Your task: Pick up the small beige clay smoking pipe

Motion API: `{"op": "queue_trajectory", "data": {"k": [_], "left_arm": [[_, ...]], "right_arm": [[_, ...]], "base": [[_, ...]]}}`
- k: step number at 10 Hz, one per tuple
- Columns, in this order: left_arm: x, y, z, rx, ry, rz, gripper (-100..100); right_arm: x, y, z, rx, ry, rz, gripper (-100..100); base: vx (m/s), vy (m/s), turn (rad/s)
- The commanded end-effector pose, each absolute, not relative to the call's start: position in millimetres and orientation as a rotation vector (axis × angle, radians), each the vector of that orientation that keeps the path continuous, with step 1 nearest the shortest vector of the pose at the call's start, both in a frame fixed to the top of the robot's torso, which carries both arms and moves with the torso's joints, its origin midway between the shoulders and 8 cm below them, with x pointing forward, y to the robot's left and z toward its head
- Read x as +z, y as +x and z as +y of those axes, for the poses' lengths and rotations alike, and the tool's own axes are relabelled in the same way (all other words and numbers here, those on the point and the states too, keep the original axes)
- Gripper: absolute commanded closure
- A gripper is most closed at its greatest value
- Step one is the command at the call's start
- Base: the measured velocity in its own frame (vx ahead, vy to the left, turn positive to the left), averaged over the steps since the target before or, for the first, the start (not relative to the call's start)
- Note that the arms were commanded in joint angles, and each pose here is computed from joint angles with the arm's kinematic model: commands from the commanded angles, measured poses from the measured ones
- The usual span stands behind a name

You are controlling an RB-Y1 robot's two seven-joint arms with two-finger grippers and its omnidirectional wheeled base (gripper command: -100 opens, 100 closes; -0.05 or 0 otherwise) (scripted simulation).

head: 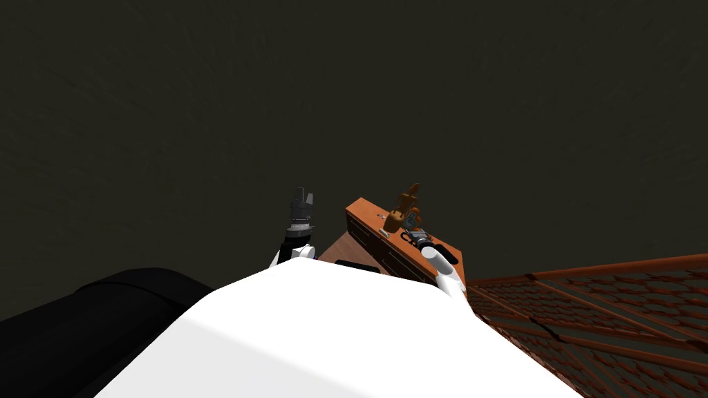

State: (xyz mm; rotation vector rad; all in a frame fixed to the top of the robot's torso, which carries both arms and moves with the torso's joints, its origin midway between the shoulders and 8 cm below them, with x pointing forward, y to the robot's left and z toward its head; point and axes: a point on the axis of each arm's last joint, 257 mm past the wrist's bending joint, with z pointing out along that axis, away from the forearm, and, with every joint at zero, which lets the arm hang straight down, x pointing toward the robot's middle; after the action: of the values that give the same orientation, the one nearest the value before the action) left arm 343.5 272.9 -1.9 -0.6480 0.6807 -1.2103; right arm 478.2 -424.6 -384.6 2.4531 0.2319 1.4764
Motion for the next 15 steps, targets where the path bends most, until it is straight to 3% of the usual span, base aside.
{"op": "queue_trajectory", "data": {"k": [1,15], "left_arm": [[-1.9,343.5,272.9,-1.21,-0.648,0.681,0],[-1.9,343.5,272.9,-1.21,-0.648,0.681,0]], "right_arm": [[-402.2,473.3,-425.1,1.444,2.517,0.191,-100],[-503.3,438.7,-380.5,1.185,3.098,-0.389,-100]], "base": [[0.008,-0.012,0.048],[0.013,-0.013,0.044]]}}
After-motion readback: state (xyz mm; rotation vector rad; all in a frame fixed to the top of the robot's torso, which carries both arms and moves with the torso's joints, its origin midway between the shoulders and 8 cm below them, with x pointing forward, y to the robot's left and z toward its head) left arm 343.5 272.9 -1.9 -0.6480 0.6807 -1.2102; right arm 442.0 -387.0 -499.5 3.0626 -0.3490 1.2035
